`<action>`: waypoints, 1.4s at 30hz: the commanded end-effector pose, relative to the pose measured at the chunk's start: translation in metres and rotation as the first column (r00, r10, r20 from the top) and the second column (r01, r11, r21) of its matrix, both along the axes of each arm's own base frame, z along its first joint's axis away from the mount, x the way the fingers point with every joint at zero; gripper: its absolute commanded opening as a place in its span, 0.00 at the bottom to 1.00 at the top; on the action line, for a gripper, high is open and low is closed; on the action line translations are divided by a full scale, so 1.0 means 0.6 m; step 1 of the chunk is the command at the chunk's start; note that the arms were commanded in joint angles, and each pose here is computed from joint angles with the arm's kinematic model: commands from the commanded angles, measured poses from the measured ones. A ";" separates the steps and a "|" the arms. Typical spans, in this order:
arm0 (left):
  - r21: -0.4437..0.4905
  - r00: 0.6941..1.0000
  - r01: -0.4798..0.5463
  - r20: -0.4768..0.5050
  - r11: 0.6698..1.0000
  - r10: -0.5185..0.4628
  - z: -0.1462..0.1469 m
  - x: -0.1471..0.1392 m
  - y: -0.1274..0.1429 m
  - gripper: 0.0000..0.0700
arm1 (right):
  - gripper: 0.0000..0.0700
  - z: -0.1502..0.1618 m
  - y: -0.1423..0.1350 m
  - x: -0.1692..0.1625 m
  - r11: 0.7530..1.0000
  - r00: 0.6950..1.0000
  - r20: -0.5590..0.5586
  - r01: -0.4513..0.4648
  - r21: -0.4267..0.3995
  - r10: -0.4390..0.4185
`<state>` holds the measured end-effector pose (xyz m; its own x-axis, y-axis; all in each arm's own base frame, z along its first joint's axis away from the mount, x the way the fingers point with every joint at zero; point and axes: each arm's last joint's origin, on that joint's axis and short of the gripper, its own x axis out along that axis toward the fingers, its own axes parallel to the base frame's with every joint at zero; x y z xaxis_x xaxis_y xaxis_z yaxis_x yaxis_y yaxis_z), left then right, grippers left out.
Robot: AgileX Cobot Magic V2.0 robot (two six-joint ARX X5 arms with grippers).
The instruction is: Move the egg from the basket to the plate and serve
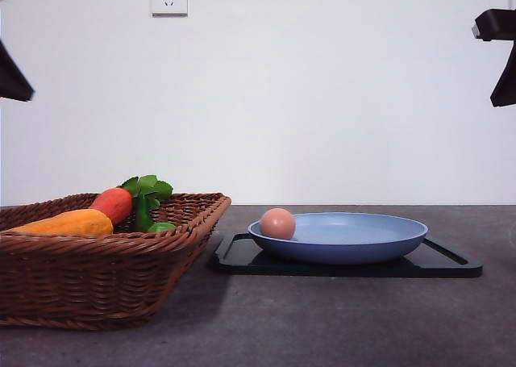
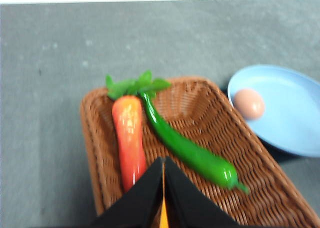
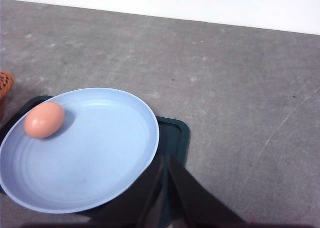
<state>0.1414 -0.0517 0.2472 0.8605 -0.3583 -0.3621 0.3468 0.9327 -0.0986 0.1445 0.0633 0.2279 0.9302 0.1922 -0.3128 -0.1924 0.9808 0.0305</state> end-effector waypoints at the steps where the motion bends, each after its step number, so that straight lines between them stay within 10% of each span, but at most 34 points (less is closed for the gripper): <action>1: 0.049 0.996 0.019 0.091 0.999 -0.023 0.017 -0.018 0.007 0.00 | 0.00 0.006 0.002 0.001 1.000 1.000 0.013 0.005 0.023 -0.005; 13: 0.024 0.875 -0.181 0.460 0.983 0.149 0.018 -0.127 0.068 0.00 | 0.00 0.006 0.002 0.001 1.000 1.000 0.016 0.004 0.024 -0.005; 23: -0.030 0.900 -0.326 0.295 0.945 0.320 -0.090 -0.094 0.085 0.00 | 0.00 0.007 0.002 0.001 1.000 1.000 0.018 0.004 0.026 -0.005; 42: -0.072 0.920 -0.345 0.172 0.936 0.352 -0.167 -0.076 0.086 0.00 | 0.00 0.007 0.002 0.001 1.000 1.000 0.019 0.004 0.026 -0.005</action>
